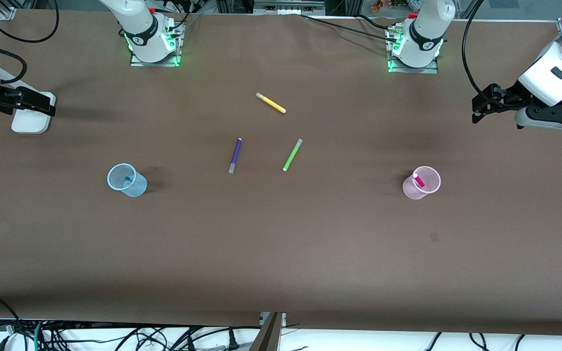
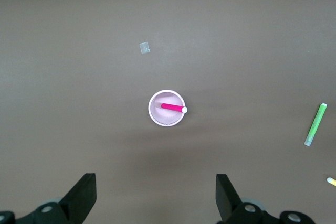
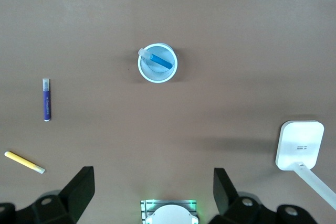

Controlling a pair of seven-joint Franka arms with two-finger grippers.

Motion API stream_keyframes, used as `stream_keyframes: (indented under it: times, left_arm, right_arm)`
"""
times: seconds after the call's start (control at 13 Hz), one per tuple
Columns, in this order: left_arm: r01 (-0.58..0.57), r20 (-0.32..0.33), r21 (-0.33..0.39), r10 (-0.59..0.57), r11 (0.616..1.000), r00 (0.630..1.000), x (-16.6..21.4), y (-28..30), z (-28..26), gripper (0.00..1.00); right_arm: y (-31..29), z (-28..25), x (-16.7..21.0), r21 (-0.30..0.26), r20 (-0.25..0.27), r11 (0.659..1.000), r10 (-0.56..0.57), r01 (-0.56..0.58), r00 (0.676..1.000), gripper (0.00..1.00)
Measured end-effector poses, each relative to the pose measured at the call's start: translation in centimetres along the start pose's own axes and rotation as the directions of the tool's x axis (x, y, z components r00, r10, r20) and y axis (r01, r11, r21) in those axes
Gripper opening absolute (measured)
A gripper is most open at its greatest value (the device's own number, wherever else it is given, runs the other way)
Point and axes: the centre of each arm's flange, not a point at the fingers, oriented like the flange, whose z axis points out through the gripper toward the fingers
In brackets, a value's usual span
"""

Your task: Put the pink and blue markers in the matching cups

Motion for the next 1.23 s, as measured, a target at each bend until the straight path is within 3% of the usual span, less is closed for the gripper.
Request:
stream_keyframes:
  times: [1.23]
  left_arm:
    - [0.016,0.004,-0.001,-0.016,1.000,1.000,0.22,-0.89,0.21,1.00]
  right_arm:
    - [0.18,0.14,0.25,0.000,-0.004,1.000,0.004,-0.004,1.000,1.00]
